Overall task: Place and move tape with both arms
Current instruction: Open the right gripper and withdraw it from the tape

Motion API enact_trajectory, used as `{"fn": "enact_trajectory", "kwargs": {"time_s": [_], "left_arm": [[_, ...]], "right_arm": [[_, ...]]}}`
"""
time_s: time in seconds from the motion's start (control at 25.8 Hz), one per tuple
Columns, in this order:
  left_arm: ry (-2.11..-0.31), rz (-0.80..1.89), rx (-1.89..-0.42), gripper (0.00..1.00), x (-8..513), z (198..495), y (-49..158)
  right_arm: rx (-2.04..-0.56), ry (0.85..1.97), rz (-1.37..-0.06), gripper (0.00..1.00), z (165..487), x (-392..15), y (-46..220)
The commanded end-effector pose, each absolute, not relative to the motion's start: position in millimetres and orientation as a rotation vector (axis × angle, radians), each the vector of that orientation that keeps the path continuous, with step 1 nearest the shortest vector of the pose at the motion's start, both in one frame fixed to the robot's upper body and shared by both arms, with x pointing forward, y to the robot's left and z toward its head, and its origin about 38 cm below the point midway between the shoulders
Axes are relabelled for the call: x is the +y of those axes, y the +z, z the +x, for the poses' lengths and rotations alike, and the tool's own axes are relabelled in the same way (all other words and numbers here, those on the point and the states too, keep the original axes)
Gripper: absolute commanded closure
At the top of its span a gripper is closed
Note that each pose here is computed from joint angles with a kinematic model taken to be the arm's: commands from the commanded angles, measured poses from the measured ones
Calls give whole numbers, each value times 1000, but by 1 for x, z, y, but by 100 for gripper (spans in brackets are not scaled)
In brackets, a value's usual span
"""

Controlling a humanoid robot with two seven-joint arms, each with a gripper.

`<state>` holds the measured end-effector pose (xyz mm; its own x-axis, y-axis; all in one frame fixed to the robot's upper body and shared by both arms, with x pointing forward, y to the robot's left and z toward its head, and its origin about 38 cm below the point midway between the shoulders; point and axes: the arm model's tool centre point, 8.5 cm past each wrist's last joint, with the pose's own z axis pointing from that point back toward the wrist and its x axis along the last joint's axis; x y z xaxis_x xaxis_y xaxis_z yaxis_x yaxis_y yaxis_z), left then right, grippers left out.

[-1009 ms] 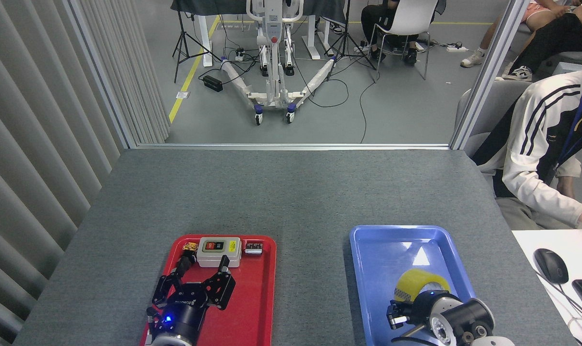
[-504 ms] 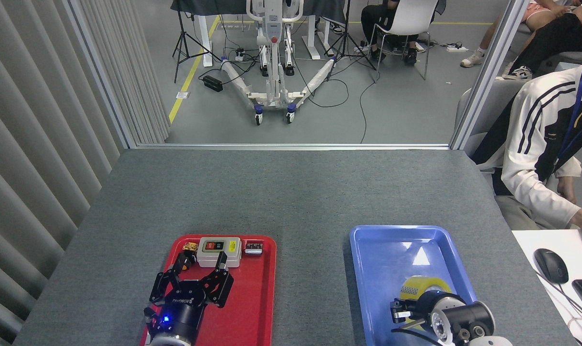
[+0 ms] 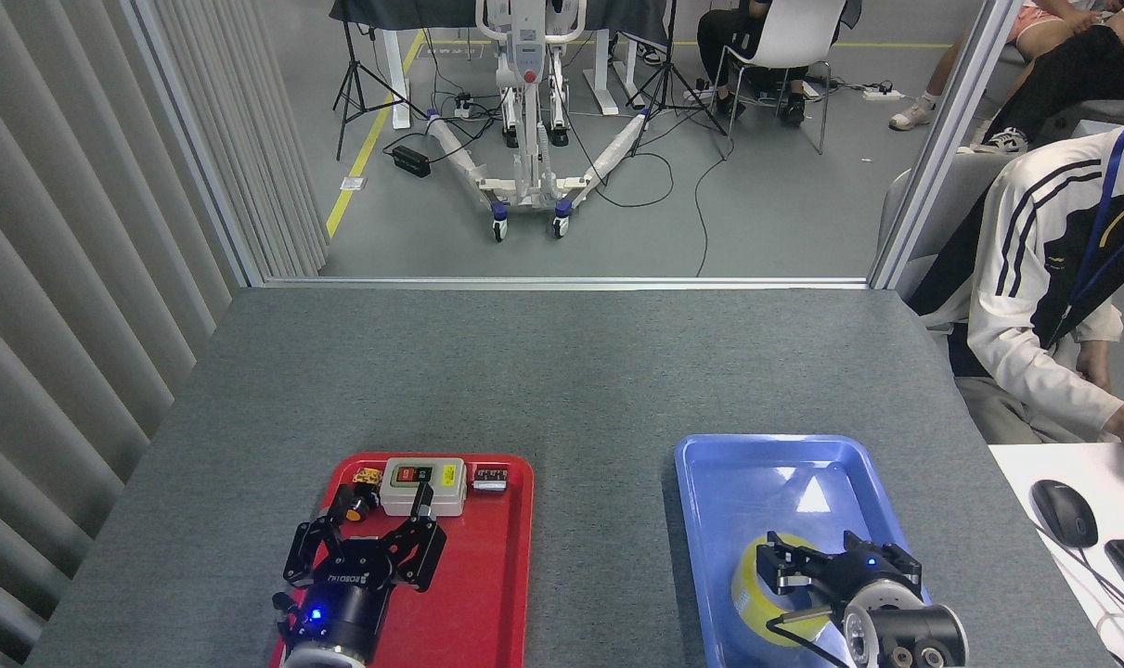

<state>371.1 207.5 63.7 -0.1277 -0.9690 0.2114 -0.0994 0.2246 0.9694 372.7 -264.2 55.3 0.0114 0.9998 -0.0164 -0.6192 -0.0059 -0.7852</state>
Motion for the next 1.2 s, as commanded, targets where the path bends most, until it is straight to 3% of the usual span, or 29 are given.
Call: {"fn": "enact_trajectory", "kwargs": {"time_s": [0.0, 0.16, 0.27, 0.62, 0.85, 1.16], "left_arm": [[-1068, 1065, -1475, 0, 207, 371, 64], [-1073, 1063, -1470, 0, 208, 370, 62], [-1072, 1063, -1468, 0, 208, 370, 62], [-1089, 1038, -1476, 0, 216, 362, 56], [-1287, 1144, -1490, 0, 212, 362, 61], [-1257, 1118, -1551, 0, 236, 366, 69]], "right_arm": [[-815, 1337, -891, 1, 373, -277, 62], [-1012, 1175, -1170, 1, 363, -298, 73], [-1111, 1093, -1302, 1, 351, -302, 76], [-1115, 1073, -1272, 1, 343, -302, 67], [-1120, 1068, -1242, 1, 337, -300, 59], [-1159, 1053, -1277, 0, 329, -298, 59]]}}
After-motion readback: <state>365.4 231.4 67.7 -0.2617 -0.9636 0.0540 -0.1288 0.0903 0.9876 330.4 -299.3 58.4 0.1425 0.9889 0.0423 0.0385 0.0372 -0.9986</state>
